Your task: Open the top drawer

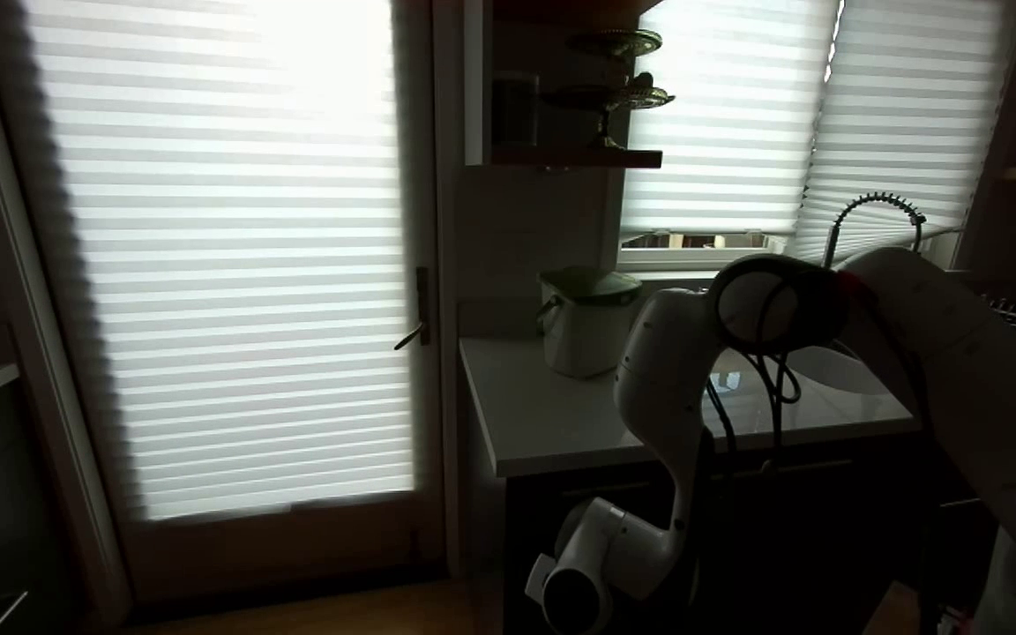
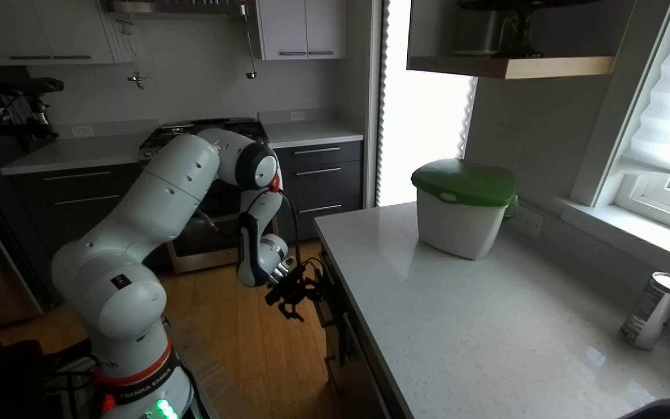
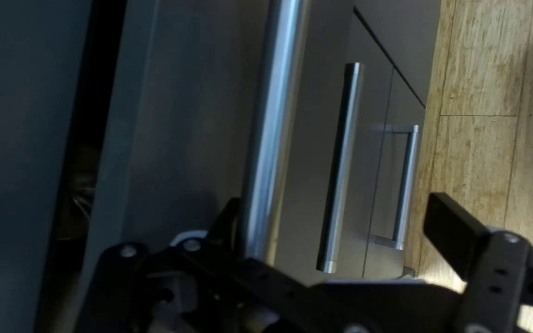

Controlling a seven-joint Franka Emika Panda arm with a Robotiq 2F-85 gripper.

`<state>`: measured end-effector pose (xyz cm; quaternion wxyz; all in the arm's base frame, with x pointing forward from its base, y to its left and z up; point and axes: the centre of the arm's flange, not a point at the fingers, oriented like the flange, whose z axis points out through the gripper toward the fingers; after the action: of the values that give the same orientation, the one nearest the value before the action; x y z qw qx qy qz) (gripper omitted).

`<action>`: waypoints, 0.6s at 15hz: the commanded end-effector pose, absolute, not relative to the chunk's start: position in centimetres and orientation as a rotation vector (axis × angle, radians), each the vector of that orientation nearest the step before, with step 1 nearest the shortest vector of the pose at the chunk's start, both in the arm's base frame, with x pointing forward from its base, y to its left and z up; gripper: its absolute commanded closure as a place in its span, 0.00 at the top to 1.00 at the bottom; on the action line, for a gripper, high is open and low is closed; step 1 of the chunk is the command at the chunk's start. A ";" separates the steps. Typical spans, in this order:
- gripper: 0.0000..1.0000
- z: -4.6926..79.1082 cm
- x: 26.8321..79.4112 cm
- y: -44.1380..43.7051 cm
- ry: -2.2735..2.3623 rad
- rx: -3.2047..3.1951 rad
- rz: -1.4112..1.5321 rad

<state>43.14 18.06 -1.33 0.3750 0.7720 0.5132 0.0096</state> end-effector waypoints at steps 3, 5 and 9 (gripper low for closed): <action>1.00 -2.5 31.1 19.9 1.484 2.076 -0.099; 1.00 -2.2 27.1 20.9 1.509 2.088 -0.136; 1.00 -0.1 19.0 22.5 1.579 2.135 -0.141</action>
<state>26.21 24.30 0.72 0.2918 0.7591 0.5820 -0.0026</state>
